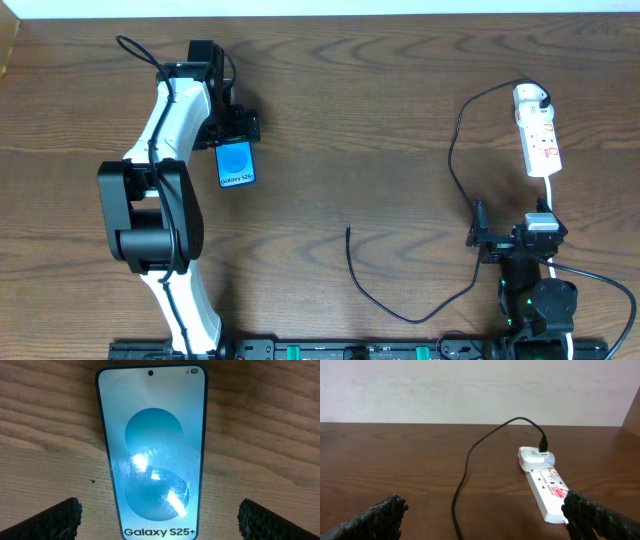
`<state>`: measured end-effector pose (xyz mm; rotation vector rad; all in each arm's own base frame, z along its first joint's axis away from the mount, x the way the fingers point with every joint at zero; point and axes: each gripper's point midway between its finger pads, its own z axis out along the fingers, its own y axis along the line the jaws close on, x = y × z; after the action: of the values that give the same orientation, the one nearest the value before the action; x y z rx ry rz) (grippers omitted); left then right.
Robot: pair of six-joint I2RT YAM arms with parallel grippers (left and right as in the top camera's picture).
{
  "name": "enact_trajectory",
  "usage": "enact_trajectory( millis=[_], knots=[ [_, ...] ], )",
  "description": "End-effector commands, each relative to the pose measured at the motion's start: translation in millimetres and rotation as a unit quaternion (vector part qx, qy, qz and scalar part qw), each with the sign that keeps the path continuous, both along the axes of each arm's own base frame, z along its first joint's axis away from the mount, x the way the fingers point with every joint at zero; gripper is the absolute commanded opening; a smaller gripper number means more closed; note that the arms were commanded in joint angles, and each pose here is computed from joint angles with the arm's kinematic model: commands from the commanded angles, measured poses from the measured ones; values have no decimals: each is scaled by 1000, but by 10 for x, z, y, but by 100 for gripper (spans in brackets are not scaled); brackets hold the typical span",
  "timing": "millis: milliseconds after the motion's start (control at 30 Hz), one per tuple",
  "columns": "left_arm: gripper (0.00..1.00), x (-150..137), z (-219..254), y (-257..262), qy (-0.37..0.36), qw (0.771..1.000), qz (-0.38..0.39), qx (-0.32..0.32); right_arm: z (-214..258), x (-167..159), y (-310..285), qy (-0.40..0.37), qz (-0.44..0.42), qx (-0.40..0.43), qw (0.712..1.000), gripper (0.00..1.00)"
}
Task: Plug charger to phone and switch on socket
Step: 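Lower the left gripper and close it on the phone's long edges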
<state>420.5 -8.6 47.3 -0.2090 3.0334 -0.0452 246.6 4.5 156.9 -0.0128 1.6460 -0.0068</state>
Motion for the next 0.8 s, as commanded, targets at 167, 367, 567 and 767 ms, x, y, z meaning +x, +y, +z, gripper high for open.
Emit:
enact_trajectory(
  millis=[167, 367, 567, 767],
  knots=[
    [100, -80, -153, -8, 20, 1000, 13, -2, -12, -1, 23, 2, 5, -4, 1000, 99],
    [100, -148, -270, -8, 27, 999, 30, -3, -12, -1, 23, 2, 5, -4, 1000, 99],
    [100, -135, -273, -7, 24, 999, 30, -3, -12, -1, 23, 2, 5, -4, 1000, 99],
    [100, -97, -276, -7, 16, 999, 30, -3, -12, -1, 23, 2, 5, -4, 1000, 99]
  ],
)
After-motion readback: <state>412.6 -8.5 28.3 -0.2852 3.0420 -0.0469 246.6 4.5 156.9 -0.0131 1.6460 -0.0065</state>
